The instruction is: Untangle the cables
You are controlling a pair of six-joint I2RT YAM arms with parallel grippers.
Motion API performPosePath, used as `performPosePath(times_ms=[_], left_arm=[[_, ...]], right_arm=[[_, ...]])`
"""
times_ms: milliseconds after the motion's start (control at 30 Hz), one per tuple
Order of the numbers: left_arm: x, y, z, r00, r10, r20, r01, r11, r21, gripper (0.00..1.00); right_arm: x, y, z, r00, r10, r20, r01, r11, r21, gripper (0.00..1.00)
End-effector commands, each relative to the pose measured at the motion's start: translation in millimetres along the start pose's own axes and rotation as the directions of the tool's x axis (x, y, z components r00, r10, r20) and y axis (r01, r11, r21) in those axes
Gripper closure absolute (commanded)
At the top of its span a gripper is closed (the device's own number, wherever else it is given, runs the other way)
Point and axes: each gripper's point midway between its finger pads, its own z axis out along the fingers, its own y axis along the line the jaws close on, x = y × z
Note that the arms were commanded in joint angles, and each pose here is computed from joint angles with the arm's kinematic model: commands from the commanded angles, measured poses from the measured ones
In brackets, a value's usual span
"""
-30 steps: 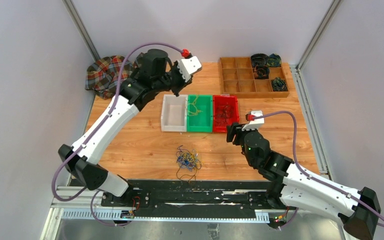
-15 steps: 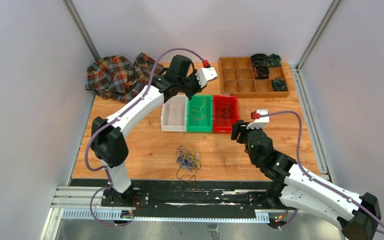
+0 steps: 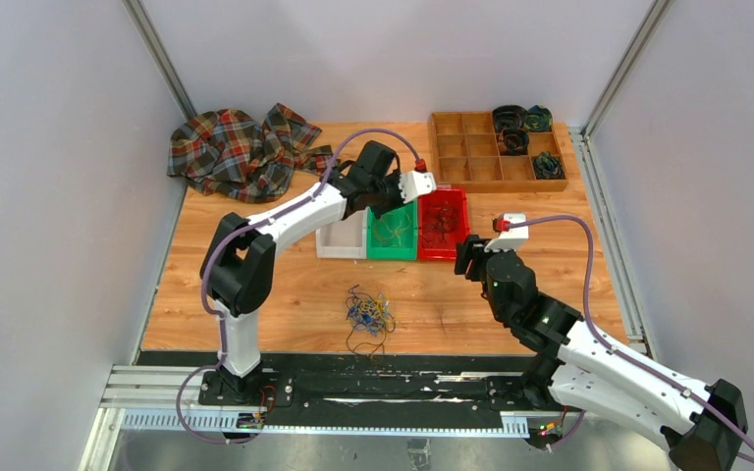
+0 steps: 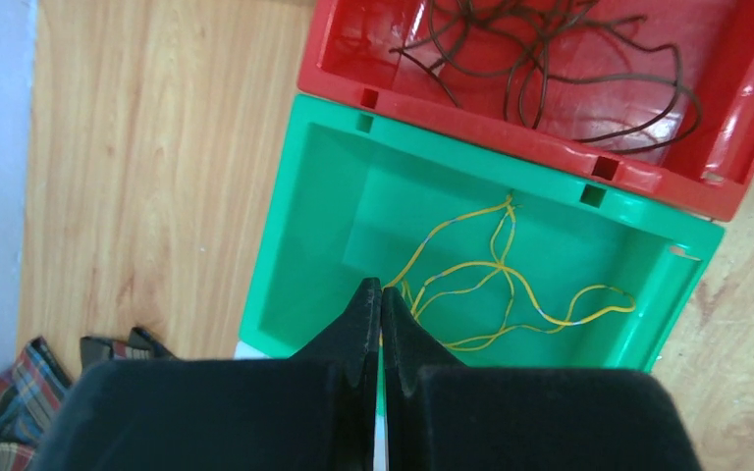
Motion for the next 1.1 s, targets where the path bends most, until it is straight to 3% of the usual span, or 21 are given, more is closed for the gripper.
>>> performPosePath(times_ms=[0,200,233,267,300,333,733,900,1067], left_arm=[[16.1,5.0,18.4,0.997,0.046,-0.054,-0.048,0.998,-0.044,1.0],[22.8,7.1,30.5,0.997,0.044,-0.068,-0.048,0.997,-0.06,0.99],[20.3,7.7,30.1,0.996,0.047,-0.069,-0.051,0.997,-0.051,0.93],[18.2,7.0,28.5,0.996,0.053,-0.072,-0.055,0.998,-0.034,0.81],[16.9,5.6,26.1,0.995,0.063,-0.082,-0.064,0.998,-0.015,0.61],[16.4,5.0,22.6,0.993,0.074,-0.095,-0.073,0.997,0.007,0.56],[-18.4,21.4,-40.0,0.992,0.089,-0.094,-0.09,0.996,-0.008,0.17],[-27.2,13.8,-74.9,0.996,0.052,-0.071,-0.051,0.998,0.023,0.08],[-14.7,-59.9,-125.8,0.999,0.034,-0.036,-0.022,0.958,0.286,0.09]], right_arm=[[-21.0,2.1,-0.7,0.999,0.029,0.026,-0.029,1.0,-0.001,0.43],[-22.1,4.1,0.1,0.999,0.027,0.019,-0.027,1.0,-0.008,0.43],[-21.6,3.8,0.1,1.0,0.025,0.016,-0.025,1.0,-0.006,0.43],[-21.9,2.8,0.0,1.0,0.026,0.016,-0.026,1.0,-0.002,0.42],[-22.6,2.7,-0.1,1.0,0.027,0.016,-0.026,1.0,-0.002,0.42],[-23.4,2.9,-0.7,0.999,0.028,0.016,-0.028,1.0,-0.006,0.42],[-30.5,3.6,-8.3,0.999,0.043,0.015,-0.042,0.999,-0.032,0.41],[-29.9,2.5,-11.4,0.999,0.031,0.006,-0.031,0.999,-0.036,0.41],[-21.0,8.4,-10.5,1.0,0.012,-0.027,-0.014,0.998,-0.069,0.36]])
